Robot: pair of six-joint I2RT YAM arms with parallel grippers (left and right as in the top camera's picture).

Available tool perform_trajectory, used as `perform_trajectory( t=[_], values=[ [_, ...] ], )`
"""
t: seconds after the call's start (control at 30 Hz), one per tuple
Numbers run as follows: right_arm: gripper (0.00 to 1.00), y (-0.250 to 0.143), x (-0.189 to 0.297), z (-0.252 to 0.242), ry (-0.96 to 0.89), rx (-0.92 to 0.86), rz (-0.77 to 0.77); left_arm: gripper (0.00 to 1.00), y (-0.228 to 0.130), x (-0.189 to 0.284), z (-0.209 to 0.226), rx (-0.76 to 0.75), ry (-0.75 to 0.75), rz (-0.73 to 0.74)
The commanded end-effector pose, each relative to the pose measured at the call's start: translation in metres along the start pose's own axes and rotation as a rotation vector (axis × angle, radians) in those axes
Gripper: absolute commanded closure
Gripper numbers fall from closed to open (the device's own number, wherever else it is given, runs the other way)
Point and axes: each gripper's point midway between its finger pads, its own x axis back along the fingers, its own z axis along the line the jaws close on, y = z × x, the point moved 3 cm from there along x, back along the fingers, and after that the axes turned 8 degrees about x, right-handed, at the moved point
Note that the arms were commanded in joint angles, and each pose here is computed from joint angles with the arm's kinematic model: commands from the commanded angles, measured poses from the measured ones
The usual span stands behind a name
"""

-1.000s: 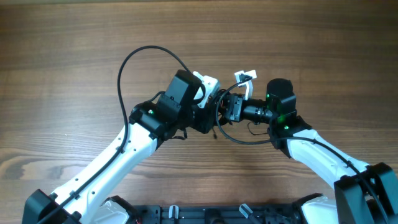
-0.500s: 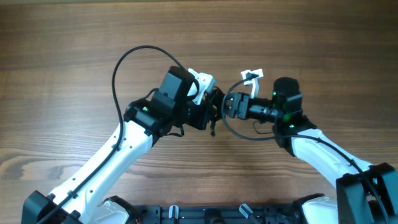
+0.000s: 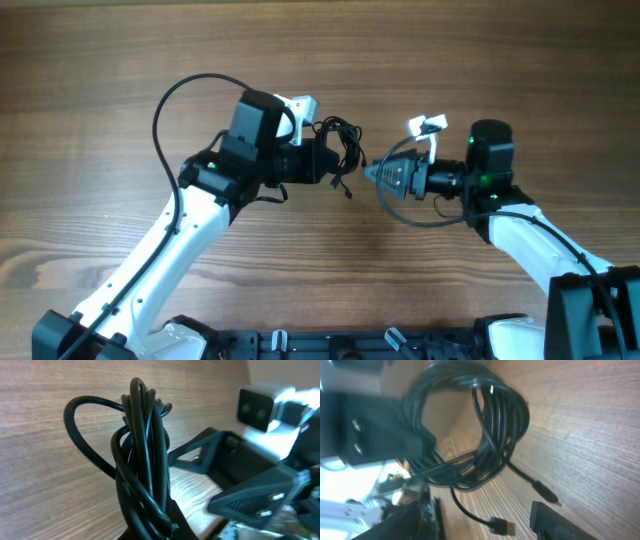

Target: Untangle cables

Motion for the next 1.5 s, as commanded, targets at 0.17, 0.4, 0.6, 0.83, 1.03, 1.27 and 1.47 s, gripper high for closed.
perform_trajectory(
  t=[0.17, 0.4, 0.6, 0.83, 1.03, 1.27, 1.47],
  values=[
    [0.28, 0.008, -0.004, -0.001, -0.036, 0.331, -0.013, 0.96, -0.001, 0.022, -0.018, 0.088, -0.227, 0.108],
    [0.74, 0.006, -0.005, -0.002, -0.036, 0.332, -0.007, 0.96, -0.002, 0.022, -0.019, 0.089, -0.231, 0.112],
    [0.96, 0.004, -0.005, 0.004, 0.007, 0.143, -0.002, 0.96, 0.004, 0.019, -0.002, 0.094, -0.119, 0.052],
    [0.96, 0.009, 0.0, 0.036, 0.212, 0.018, 0.024, 0.96, -0.002, 0.013, 0.019, -0.013, 0.044, 0.028],
    [0.95, 0.012, -0.001, 0.038, 0.214, -0.014, 0.023, 0.96, -0.008, -0.002, -0.02, -0.2, -0.053, 0.012],
    [0.95, 0.002, -0.007, 0.04, 0.224, -0.07, 0.062, 0.96, -0.008, -0.008, -0.04, -0.276, -0.091, -0.027],
    [0.96, 0.006, -0.004, 0.037, 0.207, -0.086, 0.043, 0.96, -0.017, -0.01, -0.036, -0.396, -0.071, 0.009]
  ],
)
